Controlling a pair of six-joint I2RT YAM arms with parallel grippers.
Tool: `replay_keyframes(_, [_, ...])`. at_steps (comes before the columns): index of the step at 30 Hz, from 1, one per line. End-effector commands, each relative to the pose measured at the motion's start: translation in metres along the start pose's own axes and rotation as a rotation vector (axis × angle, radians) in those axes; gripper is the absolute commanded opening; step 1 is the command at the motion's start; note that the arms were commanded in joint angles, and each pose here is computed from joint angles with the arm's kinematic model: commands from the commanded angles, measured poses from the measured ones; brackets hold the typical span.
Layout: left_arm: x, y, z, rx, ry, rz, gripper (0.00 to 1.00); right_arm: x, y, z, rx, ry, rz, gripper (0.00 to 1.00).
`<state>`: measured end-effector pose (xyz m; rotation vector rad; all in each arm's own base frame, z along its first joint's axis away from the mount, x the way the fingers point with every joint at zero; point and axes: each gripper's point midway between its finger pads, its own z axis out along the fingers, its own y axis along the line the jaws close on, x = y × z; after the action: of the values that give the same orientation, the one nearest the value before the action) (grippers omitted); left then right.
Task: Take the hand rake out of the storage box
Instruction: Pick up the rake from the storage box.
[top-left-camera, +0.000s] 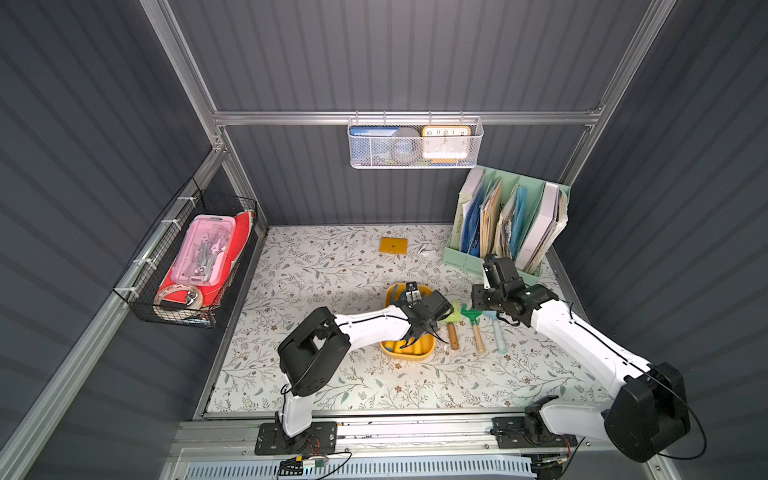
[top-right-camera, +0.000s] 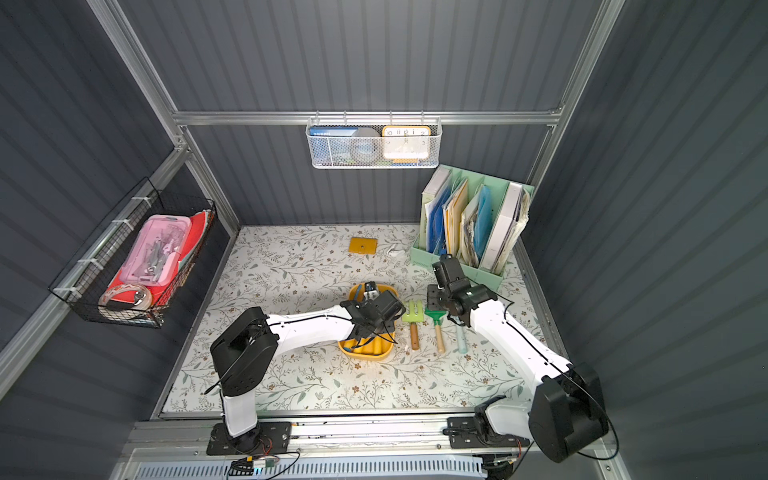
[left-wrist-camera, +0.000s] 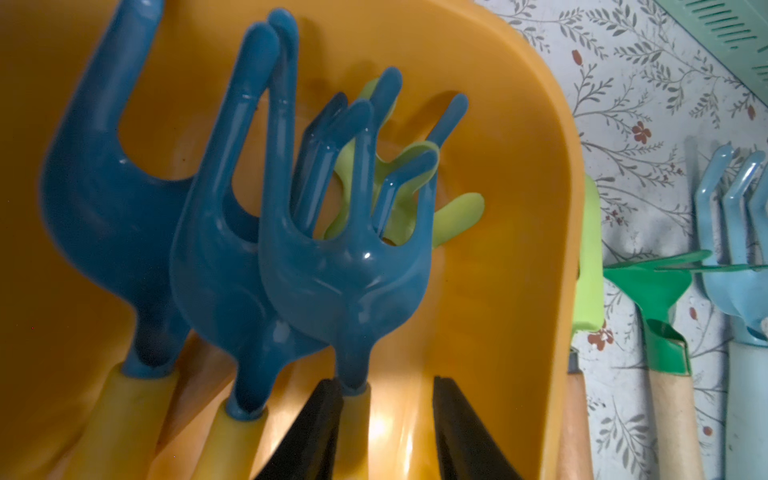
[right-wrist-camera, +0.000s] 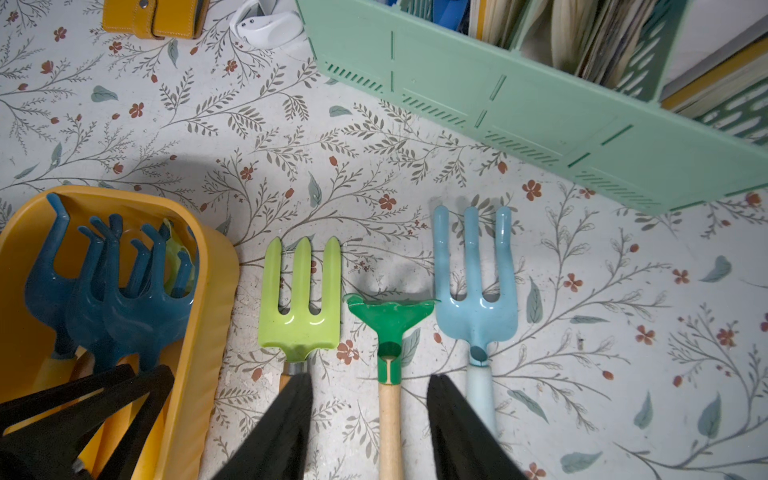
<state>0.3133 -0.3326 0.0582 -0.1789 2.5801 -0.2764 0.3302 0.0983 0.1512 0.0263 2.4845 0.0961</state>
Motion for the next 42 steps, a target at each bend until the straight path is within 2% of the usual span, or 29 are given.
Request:
replay_keyframes(1, [0.014, 0.025, 0.010, -0.107, 0.024, 0.020, 0.40, 0.003, -0.003, 0.002, 0.018, 0.000, -0.003, 0.50])
replay_keyframes(14, [0.030, 0.019, 0.012, -0.125, 0.047, 0.048, 0.42, 0.001, -0.001, 0.003, 0.012, -0.004, 0.004, 0.50])
replay_keyframes(24, [0.031, 0.020, 0.012, -0.131, 0.041, 0.043, 0.34, -0.001, -0.001, 0.002, 0.007, -0.009, 0.006, 0.50])
replay_keyframes(32, [0.016, 0.011, -0.003, -0.096, 0.004, 0.025, 0.25, -0.001, 0.000, 0.004, 0.005, -0.008, 0.009, 0.50])
replay_keyframes(42, [-0.013, -0.008, -0.037, -0.016, -0.060, 0.015, 0.24, -0.003, 0.001, 0.001, 0.000, -0.018, 0.008, 0.51])
